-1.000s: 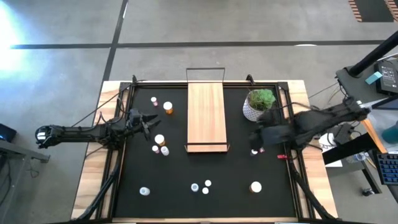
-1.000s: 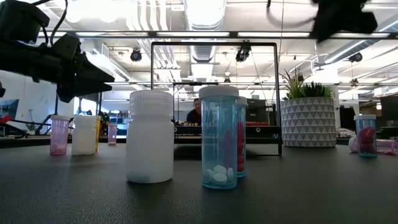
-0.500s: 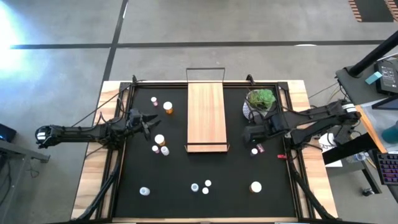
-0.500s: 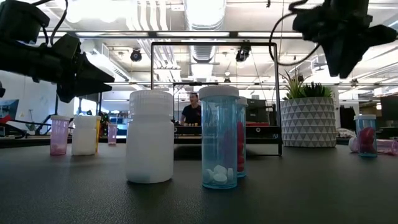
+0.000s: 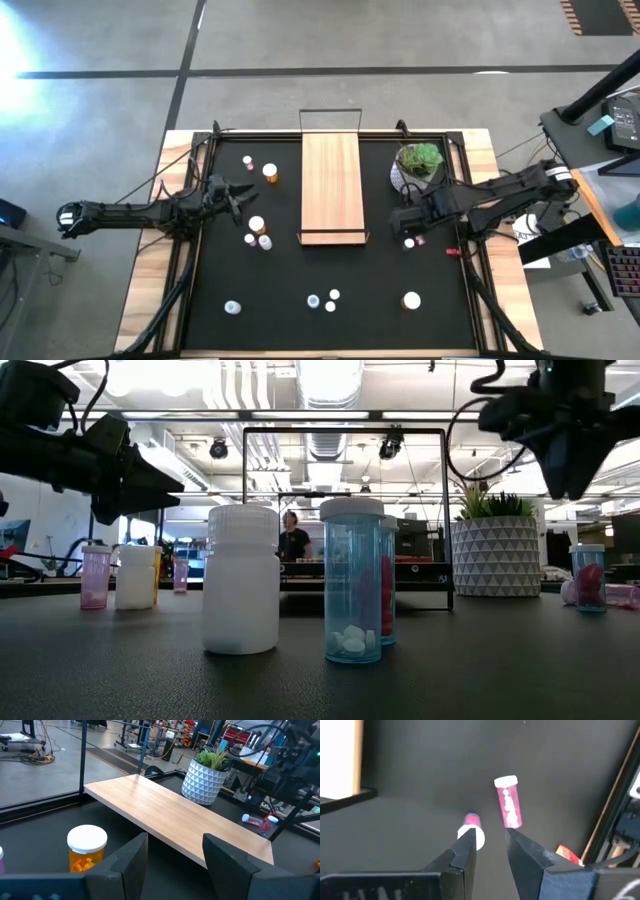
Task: Pick and place medicine bottles onto shelf by color
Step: Put the top blue pill bottle on the shelf
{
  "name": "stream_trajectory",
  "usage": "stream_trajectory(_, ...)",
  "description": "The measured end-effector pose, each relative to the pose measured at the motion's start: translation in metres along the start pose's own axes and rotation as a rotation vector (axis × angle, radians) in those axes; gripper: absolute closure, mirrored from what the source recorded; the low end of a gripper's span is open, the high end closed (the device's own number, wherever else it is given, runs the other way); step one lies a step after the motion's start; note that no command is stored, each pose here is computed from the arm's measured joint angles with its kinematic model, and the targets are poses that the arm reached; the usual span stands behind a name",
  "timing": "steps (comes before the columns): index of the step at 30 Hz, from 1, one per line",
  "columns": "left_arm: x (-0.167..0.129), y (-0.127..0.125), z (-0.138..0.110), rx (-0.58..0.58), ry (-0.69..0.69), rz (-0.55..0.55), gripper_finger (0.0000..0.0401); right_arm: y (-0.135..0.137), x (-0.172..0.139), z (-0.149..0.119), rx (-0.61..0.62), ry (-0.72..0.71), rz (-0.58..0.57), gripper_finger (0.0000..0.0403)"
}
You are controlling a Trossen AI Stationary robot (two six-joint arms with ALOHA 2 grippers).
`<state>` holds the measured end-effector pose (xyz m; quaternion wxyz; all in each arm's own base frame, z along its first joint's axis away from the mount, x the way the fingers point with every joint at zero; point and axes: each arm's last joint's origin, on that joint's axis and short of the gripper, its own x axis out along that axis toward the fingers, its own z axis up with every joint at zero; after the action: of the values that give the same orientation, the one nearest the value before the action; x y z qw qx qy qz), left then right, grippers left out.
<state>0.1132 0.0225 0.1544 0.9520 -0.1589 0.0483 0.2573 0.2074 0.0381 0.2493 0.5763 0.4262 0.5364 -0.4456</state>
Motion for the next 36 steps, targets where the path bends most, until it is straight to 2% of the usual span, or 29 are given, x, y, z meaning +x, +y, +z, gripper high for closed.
stream_trajectory(10,0.0,0.0,0.0,0.0,0.001,0.0,0.0228,0.002,0.022,-0.006,0.019,0.118,0.043,0.0295)
stream_trajectory(13,0.0,0.0,0.0,0.0,0.0,0.0,0.0228,0.002,0.023,-0.007,0.021,0.12,0.047,0.0264)
stream_trajectory(21,0.0,0.0,0.0,0.0,-0.001,0.0,0.0228,0.003,0.031,-0.007,0.021,0.121,0.024,0.0144)
stream_trajectory(25,0.0,0.0,0.0,0.0,0.001,0.0,0.0228,0.008,0.037,-0.008,-0.006,0.131,0.021,0.0103)
stream_trajectory(30,0.0,0.0,0.0,0.0,0.0,0.0,0.0228,0.015,0.046,-0.008,-0.043,0.14,0.006,0.0077)
stream_trajectory(36,0.0,0.0,0.0,0.0,0.001,0.0,0.0228,0.02,0.057,-0.009,-0.072,0.151,-0.029,0.0075)
